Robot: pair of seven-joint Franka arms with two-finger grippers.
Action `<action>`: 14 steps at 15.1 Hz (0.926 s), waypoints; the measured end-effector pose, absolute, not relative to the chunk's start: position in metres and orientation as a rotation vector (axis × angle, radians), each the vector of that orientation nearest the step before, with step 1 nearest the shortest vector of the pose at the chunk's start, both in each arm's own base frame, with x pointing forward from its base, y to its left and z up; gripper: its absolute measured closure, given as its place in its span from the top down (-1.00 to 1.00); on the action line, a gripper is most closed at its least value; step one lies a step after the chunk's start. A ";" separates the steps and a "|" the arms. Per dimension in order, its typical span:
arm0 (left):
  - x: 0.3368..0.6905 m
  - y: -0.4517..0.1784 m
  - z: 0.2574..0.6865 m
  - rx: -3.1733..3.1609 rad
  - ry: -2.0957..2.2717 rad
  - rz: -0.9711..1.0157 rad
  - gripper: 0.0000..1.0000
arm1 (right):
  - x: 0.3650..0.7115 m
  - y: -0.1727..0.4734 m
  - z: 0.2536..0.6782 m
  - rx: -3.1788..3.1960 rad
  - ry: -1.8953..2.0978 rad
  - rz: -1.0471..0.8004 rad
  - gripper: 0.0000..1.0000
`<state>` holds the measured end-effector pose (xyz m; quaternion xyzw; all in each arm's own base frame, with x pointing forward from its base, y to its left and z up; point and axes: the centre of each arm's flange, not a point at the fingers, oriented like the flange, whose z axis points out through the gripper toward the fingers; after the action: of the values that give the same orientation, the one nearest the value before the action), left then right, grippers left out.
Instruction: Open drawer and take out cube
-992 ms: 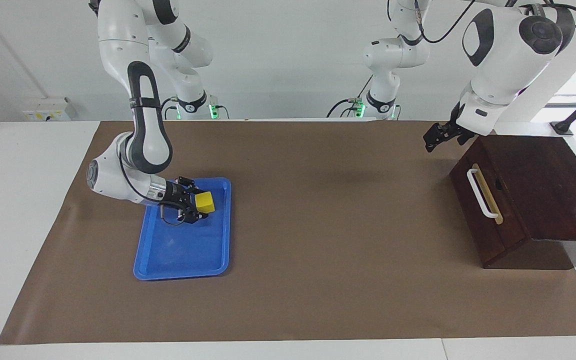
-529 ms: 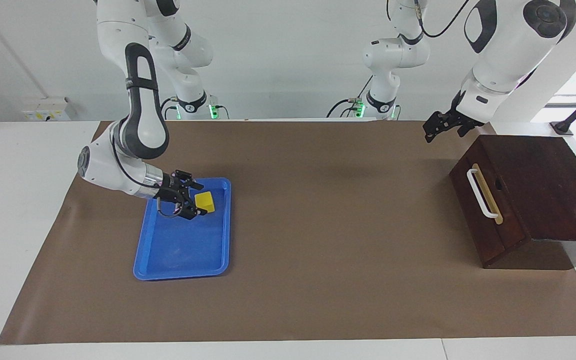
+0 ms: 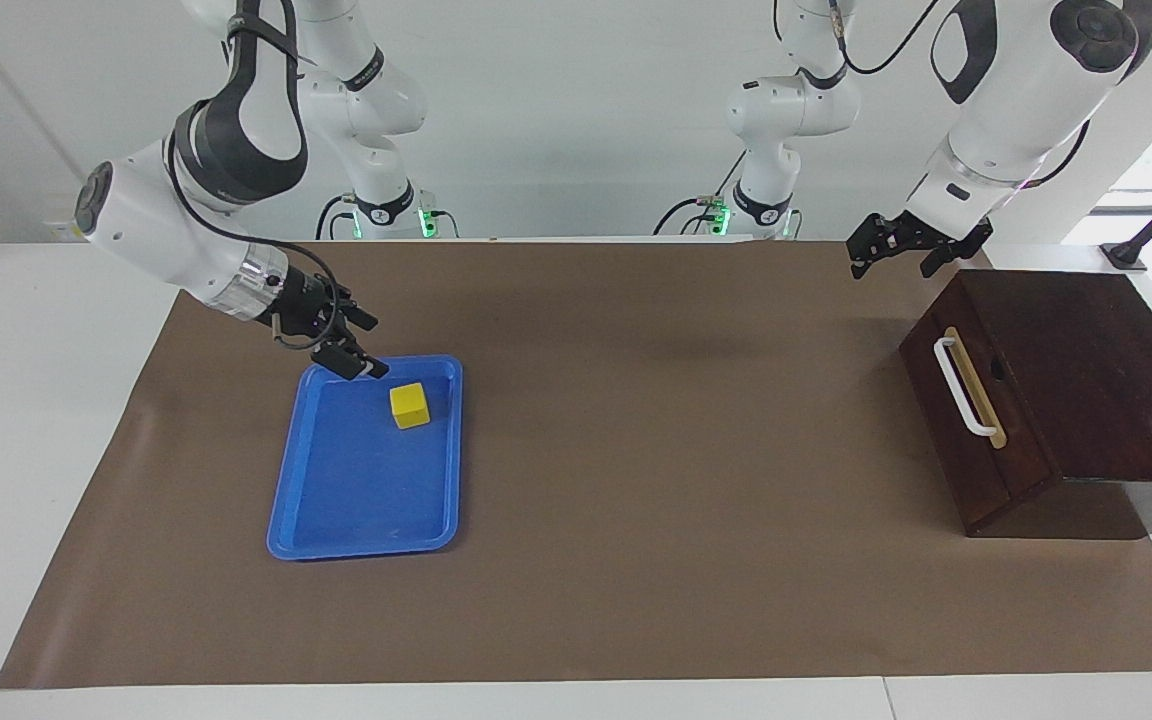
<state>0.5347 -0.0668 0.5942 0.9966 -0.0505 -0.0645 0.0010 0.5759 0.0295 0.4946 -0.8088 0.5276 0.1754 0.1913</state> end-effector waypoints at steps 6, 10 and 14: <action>0.541 -0.069 0.599 3.127 -0.194 -0.114 1.00 | 0.566 0.027 0.553 -2.631 1.124 0.343 1.00; 0.541 -0.071 0.599 3.126 -0.207 -0.113 1.00 | 0.549 0.014 0.580 -2.884 0.687 0.220 1.00; 0.540 -0.073 0.599 3.126 -0.213 -0.113 1.00 | 0.542 -0.004 0.606 -3.060 0.146 0.090 1.00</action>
<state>0.5404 -0.0728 0.5993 0.9970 -0.0680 -0.0362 0.0032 0.5415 -0.0044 0.6056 -0.9977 0.0475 0.0295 0.0385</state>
